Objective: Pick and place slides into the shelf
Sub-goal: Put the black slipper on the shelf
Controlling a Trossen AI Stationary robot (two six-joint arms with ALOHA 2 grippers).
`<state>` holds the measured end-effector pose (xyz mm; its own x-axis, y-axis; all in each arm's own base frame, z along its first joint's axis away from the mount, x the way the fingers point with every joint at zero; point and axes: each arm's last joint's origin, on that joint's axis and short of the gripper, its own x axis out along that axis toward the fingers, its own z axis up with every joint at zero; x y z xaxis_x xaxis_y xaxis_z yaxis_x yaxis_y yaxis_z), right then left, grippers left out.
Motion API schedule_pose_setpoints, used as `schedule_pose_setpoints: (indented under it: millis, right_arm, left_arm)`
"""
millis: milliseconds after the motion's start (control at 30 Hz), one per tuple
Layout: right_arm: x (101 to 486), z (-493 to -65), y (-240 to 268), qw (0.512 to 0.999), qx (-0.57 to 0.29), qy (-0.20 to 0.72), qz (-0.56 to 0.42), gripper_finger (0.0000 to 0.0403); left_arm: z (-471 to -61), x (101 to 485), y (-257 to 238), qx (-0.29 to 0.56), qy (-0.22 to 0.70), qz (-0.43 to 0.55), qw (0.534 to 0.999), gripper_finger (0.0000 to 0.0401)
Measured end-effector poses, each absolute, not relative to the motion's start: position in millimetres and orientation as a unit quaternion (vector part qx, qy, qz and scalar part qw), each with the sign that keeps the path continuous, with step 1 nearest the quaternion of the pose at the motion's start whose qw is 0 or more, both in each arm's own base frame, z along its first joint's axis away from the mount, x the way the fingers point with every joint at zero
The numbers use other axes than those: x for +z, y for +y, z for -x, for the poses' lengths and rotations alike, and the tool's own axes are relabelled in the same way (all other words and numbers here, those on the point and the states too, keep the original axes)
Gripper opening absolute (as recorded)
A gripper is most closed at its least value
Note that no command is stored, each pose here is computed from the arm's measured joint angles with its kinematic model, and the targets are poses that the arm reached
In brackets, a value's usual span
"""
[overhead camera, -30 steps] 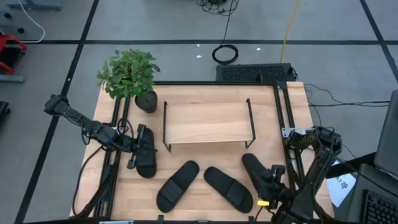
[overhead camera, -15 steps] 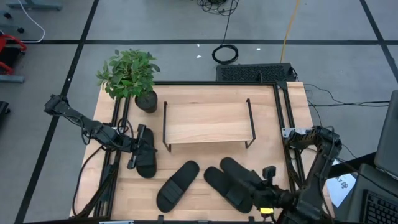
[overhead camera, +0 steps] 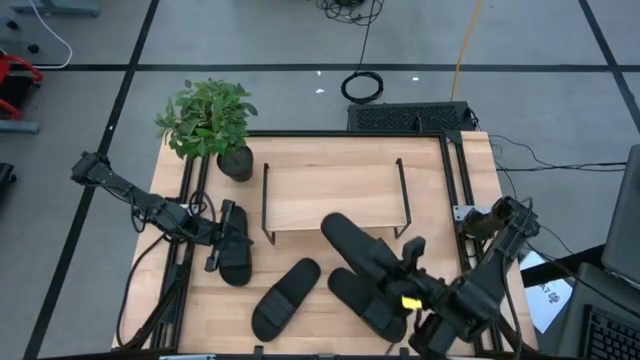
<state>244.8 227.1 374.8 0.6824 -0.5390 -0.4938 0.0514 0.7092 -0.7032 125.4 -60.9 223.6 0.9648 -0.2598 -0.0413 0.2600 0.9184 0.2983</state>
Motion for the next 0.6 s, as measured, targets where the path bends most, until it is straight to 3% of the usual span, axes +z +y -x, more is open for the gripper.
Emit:
schedule_pose_setpoints:
  millis: [300, 600]
  right_arm:
    - [376, -286, 172, 0.823, -0.279, 0.369, 0.331, 0.0000]
    - [357, -304, 139, 0.792, -0.296, 0.435, 0.310, 0.0000]
  left_arm:
    - [-125, 223, -61, -0.133, 0.001, -0.151, 0.980, 0.0008]
    - [-125, 222, -61, -0.134, 0.009, -0.156, 0.979, 0.0008]
